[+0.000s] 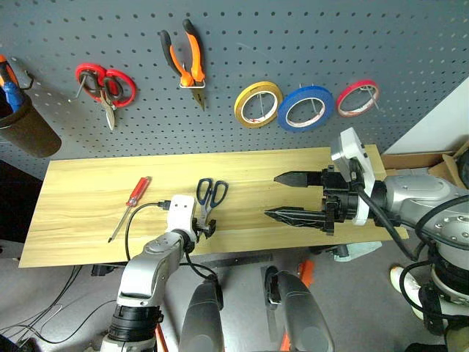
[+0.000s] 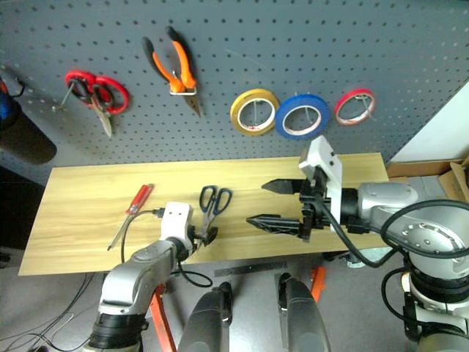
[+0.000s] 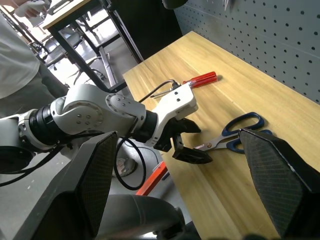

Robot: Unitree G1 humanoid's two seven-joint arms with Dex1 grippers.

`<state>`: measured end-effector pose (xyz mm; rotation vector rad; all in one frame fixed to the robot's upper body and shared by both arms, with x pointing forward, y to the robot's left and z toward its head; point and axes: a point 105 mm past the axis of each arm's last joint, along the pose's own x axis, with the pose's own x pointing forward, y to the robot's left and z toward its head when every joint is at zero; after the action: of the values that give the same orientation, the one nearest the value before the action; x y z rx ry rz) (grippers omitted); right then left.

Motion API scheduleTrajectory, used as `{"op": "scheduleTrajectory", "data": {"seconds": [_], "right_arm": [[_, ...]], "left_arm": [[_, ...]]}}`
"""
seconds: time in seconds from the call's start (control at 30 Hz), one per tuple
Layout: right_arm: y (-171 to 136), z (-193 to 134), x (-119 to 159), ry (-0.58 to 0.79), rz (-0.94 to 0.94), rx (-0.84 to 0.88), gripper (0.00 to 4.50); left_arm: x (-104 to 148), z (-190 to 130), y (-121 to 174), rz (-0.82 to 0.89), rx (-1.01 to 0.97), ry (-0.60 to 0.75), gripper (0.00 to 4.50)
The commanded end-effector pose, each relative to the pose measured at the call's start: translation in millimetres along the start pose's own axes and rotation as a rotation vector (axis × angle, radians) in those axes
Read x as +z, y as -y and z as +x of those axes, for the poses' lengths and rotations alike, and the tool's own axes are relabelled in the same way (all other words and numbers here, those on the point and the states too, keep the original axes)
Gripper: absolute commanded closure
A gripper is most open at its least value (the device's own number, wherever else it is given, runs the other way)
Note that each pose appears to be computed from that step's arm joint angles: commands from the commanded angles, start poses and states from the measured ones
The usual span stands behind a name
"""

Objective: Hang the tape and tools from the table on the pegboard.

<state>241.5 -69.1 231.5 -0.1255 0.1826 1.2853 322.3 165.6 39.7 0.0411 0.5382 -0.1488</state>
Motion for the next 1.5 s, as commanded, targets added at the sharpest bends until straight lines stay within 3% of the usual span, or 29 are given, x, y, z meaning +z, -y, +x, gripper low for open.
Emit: {"op": "scheduleTrajectory", "data": {"seconds": [0.03,0.27,0.47,0.7,0.8,1.13,1.33,1.5], "right_arm": [[-6,1,6,0.016,-0.028,0.017,0.34],[-19,2,1,-0.042,-0.036,0.092,0.34],[-17,3,-22,-0.2,-0.281,0.08,0.34],[-14,3,-28,-0.199,-0.322,0.085,0.34],[-11,3,-26,-0.192,-0.334,0.079,0.29],[-5,3,-25,-0.185,-0.339,0.049,0.29],[-4,3,-21,-0.163,-0.34,0.037,0.29],[2,3,-7,-0.112,-0.365,0.005,0.29]], "left_arm": [[-4,6,-1,0.007,-0.009,-0.035,0.0],[-4,15,4,0.066,-0.046,-0.067,0.0],[-5,18,2,0.075,-0.05,-0.082,0.0],[-11,15,-2,0.074,-0.045,-0.101,0.0],[-13,14,-3,0.068,-0.04,-0.105,0.59],[-11,12,-13,0.042,-0.002,-0.08,3.83],[-7,5,-19,0.056,-0.037,-0.042,3.94],[14,-15,-42,0.044,-0.049,0.108,4.0]]}}
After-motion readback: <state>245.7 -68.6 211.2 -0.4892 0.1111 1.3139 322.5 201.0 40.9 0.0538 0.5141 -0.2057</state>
